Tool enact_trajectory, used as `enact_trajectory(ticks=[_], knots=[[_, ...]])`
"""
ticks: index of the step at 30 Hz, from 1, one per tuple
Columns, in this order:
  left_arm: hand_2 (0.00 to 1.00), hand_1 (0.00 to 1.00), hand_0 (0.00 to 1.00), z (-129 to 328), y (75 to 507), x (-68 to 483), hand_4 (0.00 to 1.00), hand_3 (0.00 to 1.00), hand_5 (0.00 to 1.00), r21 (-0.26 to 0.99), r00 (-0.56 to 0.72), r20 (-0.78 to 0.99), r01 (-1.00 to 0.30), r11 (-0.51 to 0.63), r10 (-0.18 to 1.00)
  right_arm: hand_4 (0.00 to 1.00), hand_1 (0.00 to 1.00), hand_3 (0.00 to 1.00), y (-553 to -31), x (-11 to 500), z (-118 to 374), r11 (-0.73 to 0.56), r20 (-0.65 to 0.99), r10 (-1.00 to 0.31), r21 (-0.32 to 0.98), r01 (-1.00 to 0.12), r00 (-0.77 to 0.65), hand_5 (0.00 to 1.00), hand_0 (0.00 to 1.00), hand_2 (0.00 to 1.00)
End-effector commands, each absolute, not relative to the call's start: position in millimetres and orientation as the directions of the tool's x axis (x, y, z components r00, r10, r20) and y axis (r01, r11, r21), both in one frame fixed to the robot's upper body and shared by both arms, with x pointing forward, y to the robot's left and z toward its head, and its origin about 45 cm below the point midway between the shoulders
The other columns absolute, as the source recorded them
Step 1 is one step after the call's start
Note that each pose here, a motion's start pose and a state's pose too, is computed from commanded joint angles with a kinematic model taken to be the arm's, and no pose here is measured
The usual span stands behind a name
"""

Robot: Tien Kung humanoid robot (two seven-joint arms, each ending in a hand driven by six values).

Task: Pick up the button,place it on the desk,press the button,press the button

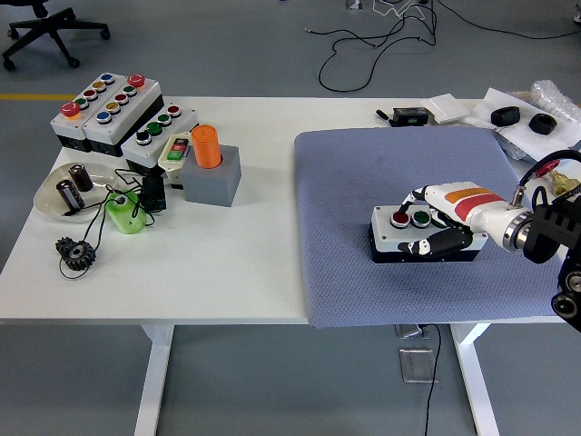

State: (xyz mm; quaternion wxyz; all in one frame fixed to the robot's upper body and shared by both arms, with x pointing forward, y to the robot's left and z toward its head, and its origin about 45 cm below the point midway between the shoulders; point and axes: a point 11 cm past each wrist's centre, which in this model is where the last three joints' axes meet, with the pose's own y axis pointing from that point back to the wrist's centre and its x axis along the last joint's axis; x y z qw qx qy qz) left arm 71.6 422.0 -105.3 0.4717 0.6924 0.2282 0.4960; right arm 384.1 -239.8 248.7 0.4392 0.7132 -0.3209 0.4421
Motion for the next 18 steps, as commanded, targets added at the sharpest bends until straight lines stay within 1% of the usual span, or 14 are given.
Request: enact_trajectory(ticks=[14,18], knots=[[0.467,0.509,0.602,-104.9,422.2,73.4,0.284,0.470,0.978,0.879,0.403,0.473,-0.155,-0.451,0.784,0.848,0.002,0.717,-243.4,384.8,233.6,-0.384,0.900,-0.041,0.387,-0.838,0.434,0.554,0.093,0.002],[0.466,0.508,0.602,-105.0,422.0,73.2,0.284,0.470,0.979,0.879,0.403,0.472,-0.155,-0.450,0.784,0.848,0.002,0.717,-242.6,384.7,234.8,-0.387,0.901,-0.043,0.383,-0.839,0.431,0.554,0.093,0.002]])
